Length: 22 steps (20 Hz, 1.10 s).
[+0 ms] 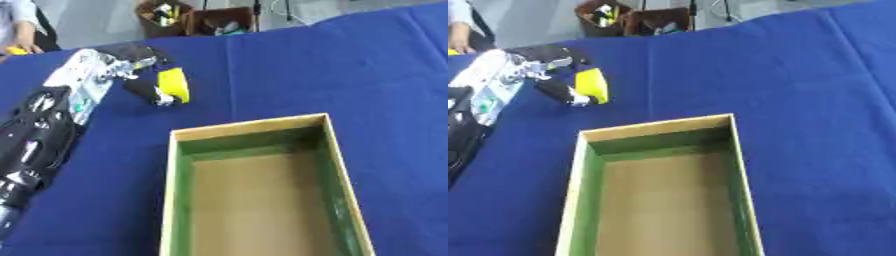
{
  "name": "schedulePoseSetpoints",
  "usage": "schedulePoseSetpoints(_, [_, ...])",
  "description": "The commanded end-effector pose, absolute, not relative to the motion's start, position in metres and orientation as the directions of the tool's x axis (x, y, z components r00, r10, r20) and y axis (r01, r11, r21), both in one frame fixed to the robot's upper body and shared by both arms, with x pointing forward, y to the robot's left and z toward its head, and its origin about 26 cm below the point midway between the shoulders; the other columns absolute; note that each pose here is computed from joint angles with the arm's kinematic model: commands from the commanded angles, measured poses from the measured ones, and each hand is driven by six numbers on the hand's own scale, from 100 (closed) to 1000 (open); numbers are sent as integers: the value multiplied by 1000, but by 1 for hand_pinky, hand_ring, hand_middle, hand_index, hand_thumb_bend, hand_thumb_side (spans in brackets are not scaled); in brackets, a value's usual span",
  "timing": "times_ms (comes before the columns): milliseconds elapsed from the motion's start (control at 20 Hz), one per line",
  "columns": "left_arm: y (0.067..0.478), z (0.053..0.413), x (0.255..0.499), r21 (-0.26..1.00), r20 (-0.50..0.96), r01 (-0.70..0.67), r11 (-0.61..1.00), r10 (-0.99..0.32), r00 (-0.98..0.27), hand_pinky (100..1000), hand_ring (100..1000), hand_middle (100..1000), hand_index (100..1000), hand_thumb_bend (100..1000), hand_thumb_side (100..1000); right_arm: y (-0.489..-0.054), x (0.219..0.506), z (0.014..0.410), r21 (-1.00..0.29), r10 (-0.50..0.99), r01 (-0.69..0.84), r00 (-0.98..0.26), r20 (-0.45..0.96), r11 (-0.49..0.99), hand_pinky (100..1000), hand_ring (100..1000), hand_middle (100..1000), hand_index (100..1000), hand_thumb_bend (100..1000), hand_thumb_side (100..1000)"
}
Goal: Pick up objects on the table and place them in the box.
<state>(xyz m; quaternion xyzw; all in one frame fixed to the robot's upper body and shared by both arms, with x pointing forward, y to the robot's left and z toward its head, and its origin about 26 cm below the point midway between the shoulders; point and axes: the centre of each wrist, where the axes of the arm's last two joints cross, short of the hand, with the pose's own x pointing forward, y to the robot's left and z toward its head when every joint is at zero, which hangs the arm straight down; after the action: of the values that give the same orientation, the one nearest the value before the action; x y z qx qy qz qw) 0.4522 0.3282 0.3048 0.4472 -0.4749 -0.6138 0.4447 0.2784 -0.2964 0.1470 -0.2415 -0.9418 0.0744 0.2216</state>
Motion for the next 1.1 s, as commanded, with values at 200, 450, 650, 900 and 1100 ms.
schedulePoseSetpoints(200, [341, 327, 446, 980, -136, 120, -161, -971, -194, 683, 807, 825, 945, 442, 622, -294, 277, 153, -239, 491, 430, -792, 364, 871, 730, 773, 638, 794, 326, 695])
schedulePoseSetpoints(450, [338, 331, 445, 989, -119, 63, -134, -971, -206, 630, 754, 720, 881, 392, 607, -293, 277, 152, -237, 495, 435, -783, 375, 868, 731, 774, 637, 795, 330, 697])
schedulePoseSetpoints(650, [338, 331, 445, 993, -113, 21, -119, -974, -199, 568, 684, 629, 811, 297, 582, -293, 277, 152, -237, 498, 439, -780, 379, 867, 732, 774, 637, 795, 334, 698])
schedulePoseSetpoints(900, [336, 329, 445, 994, -113, -15, -112, -978, -175, 515, 612, 543, 735, 184, 534, -293, 277, 151, -237, 500, 440, -777, 384, 866, 733, 774, 636, 796, 331, 697])
schedulePoseSetpoints(1100, [335, 330, 445, 993, -110, -50, -103, -981, -160, 456, 557, 475, 665, 100, 499, -294, 276, 151, -235, 500, 442, -775, 385, 866, 734, 775, 635, 797, 329, 696])
